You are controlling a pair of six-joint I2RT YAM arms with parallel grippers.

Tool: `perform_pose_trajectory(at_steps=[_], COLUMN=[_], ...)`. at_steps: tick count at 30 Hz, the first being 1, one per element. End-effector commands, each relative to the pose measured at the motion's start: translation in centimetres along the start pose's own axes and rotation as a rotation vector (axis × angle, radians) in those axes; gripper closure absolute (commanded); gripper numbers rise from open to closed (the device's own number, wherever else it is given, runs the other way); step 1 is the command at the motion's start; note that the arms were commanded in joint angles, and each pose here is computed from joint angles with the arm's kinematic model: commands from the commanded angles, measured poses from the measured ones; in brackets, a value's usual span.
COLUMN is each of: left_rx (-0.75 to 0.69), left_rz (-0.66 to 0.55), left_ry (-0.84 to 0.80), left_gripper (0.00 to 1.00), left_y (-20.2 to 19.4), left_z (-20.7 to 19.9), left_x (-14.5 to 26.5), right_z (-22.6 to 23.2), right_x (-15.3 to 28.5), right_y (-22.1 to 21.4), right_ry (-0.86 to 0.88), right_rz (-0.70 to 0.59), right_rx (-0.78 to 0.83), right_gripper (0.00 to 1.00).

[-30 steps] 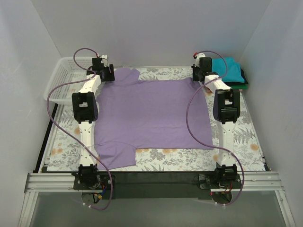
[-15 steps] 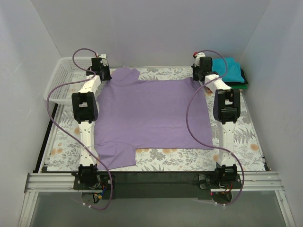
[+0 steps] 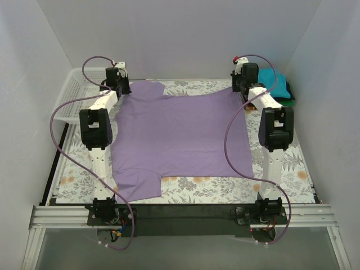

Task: Fold and stack the t-shirts
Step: Flatten the tshirt out, then fold the tshirt

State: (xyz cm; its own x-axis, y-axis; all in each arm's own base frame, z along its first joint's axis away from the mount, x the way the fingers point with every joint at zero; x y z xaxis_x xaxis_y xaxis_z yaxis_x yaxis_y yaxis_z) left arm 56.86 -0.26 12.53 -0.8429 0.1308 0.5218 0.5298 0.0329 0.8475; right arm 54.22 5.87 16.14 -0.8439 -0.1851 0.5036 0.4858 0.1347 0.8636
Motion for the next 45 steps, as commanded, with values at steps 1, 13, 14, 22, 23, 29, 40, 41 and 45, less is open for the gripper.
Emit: perform_pose_trajectory(at_steps=[1, 13, 14, 22, 23, 29, 40, 41, 45], left_rx=[-0.049, -0.034, -0.03, -0.022, -0.024, -0.046, -0.086, -0.091, -0.095], left_rz=[-0.094, 0.035, 0.035, -0.003, -0.006, 0.001, 0.025, 0.02, 0.034], left_ry=[-0.02, -0.014, -0.012, -0.017, -0.027, -0.034, -0.086, -0.086, -0.126], left_gripper=[1.0, 0.62, 0.59, 0.5, 0.5, 0.49, 0.48, 0.48, 0.57], left_y=[3.4, 0.9, 0.8, 1.4, 1.5, 0.5, -1.0, -0.9, -1.7], left_z=[-0.1, 0.4, 0.5, 0.7, 0.5, 0.5, 0.3, 0.3, -1.5], left_x=[2.9, -0.2, -0.4, -2.1, -2.3, -3.8, -5.4, -5.4, -6.3], right_z=[-0.7, -0.8, -0.8, -0.7, -0.7, -0.7, -0.7, -0.7, -0.6], right_x=[1.5, 0.2, 0.1, -0.3, -0.4, -0.6, -0.8, -0.8, -0.9], right_y=[2.1, 1.6, 1.5, 0.7, 0.5, 0.5, 0.1, 0.1, -0.1], right_ry=[0.008, 0.015, 0.017, 0.026, 0.027, 0.027, 0.028, 0.028, 0.028], right_rz=[-0.08, -0.073, -0.068, -0.051, -0.046, -0.046, -0.038, -0.037, -0.031], right_rx=[0.018, 0.015, 0.014, 0.004, 0.004, 0.001, -0.003, -0.002, -0.004], right_gripper=[0.99, 0.99, 0.99, 0.99, 0.99, 0.99, 0.99, 0.99, 0.99])
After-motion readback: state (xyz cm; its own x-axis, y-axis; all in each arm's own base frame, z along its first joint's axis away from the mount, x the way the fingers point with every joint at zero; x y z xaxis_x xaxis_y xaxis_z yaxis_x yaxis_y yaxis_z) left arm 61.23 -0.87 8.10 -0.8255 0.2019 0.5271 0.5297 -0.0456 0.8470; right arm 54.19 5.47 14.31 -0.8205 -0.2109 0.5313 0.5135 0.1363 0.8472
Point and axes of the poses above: each gripper's point midway between its finger pads, its own x axis back along the fingers, its own z axis along the line the jaws close on, y = z × x, the point moved 10 cm from there along x, back along the fingers, and after that the axes turned 1 degree about -x, right-handed, at the moved point
